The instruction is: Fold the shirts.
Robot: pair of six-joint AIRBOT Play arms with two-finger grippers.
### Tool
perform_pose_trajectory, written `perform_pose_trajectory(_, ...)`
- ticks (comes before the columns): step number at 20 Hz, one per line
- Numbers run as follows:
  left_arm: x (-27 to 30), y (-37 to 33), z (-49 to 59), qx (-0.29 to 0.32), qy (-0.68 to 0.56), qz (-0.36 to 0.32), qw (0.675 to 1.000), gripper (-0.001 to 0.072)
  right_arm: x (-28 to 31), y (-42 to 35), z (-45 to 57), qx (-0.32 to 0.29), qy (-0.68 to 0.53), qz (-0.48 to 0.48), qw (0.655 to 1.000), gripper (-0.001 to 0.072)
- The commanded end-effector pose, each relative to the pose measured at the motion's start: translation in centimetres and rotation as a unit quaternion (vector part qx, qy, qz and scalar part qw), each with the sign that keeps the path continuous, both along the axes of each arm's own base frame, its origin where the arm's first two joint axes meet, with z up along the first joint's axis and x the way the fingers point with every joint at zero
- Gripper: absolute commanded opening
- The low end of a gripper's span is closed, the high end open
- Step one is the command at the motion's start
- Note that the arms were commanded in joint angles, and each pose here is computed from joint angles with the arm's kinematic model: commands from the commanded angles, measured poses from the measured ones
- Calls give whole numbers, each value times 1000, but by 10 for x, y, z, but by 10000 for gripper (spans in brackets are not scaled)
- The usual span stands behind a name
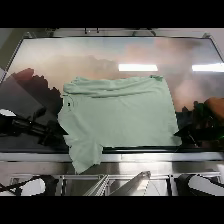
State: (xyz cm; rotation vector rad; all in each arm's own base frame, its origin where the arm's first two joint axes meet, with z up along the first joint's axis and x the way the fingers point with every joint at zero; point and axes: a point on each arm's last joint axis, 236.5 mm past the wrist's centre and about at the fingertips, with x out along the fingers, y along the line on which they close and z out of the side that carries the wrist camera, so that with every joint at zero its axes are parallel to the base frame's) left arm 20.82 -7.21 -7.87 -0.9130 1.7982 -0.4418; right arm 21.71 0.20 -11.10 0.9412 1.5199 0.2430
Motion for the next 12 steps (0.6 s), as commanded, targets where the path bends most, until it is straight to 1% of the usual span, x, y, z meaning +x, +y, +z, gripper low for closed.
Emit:
perform_pose_trajectory(1,-28,-23,-18,7,28,-28,999,588,3,4,-4,-6,-6,2,1000,282)
perform_pose_trajectory(2,-34,-29,-20,9,31,-42,999,588,3,5,-4,-6,-7,5,1000,264)
perform_pose_trajectory(3,-39,-35,-23,13,31,-56,998,587,3,6,-4,-5,-6,5,1000,276)
perform_pose_trajectory(4,-39,-38,-26,19,27,-66,997,588,3,6,-4,-5,-6,5,1000,370)
perform_pose_trajectory(5,-36,-39,-30,29,17,-69,997,587,4,6,-3,-1,-7,3,1000,416)
perform_pose_trajectory(7,-24,-37,-41,54,-8,-59,997,586,4,8,2,6,-7,7,1000,362)
perform_pose_trajectory(8,-17,-34,-46,66,-20,-50,996,534,3,8,3,9,-6,9,1000,362)
perform_pose_trajectory(9,-12,-31,-49,74,-28,-43,996,385,2,9,5,13,-3,9,1000,361)
perform_pose_trajectory(10,-10,-29,-50,77,-31,-39,996,214,3,10,6,14,0,6,1000,358)
perform_pose_trajectory(11,-9,-28,-50,76,-32,-36,996,54,3,10,6,16,0,6,1000,274)
perform_pose_trajectory(12,-8,-26,-50,76,-32,-32,996,15,5,13,9,26,-3,2,1000,69)
